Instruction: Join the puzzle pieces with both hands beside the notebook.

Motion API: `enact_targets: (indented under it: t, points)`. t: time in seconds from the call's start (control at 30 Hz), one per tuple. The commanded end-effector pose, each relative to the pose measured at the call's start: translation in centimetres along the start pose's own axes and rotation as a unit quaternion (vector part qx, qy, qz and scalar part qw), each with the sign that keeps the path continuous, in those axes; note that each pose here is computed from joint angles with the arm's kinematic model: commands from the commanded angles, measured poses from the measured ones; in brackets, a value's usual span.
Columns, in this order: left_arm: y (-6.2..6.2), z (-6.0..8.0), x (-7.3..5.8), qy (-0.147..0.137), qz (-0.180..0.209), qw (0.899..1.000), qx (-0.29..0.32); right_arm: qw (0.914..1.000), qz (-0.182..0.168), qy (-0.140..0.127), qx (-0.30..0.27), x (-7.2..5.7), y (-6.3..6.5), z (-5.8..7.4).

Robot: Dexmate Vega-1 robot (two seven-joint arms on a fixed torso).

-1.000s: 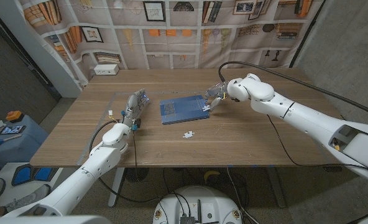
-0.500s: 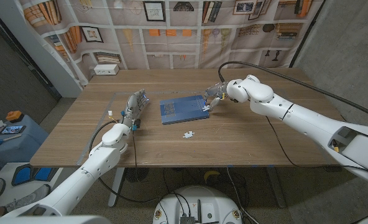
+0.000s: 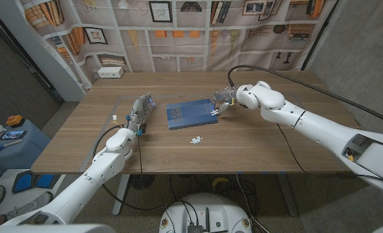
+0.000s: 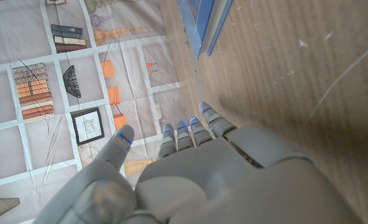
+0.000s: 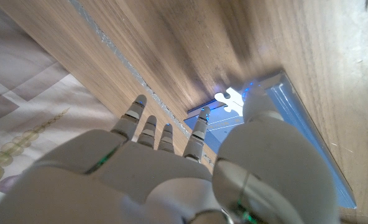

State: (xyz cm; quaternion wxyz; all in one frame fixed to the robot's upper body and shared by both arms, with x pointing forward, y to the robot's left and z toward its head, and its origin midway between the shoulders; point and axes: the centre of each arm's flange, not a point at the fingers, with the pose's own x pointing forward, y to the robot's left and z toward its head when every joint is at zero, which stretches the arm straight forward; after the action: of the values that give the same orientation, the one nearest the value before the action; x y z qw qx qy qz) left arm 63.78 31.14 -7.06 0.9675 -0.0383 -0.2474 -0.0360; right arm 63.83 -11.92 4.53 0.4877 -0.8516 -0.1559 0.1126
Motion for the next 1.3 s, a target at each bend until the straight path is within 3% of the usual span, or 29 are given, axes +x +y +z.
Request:
enact_targets:
  t: [0.03,1.3]
  points:
    - [0.0,-0.1,0.0,0.002,0.001,1.000,-0.001,0.9998,-0.021,0.002,-0.002,0.0,0.6,0.3]
    - [0.0,-0.1,-0.2,0.005,-0.002,1.000,-0.002,0.9965,-0.080,0.020,0.015,-0.2,2.0,0.7]
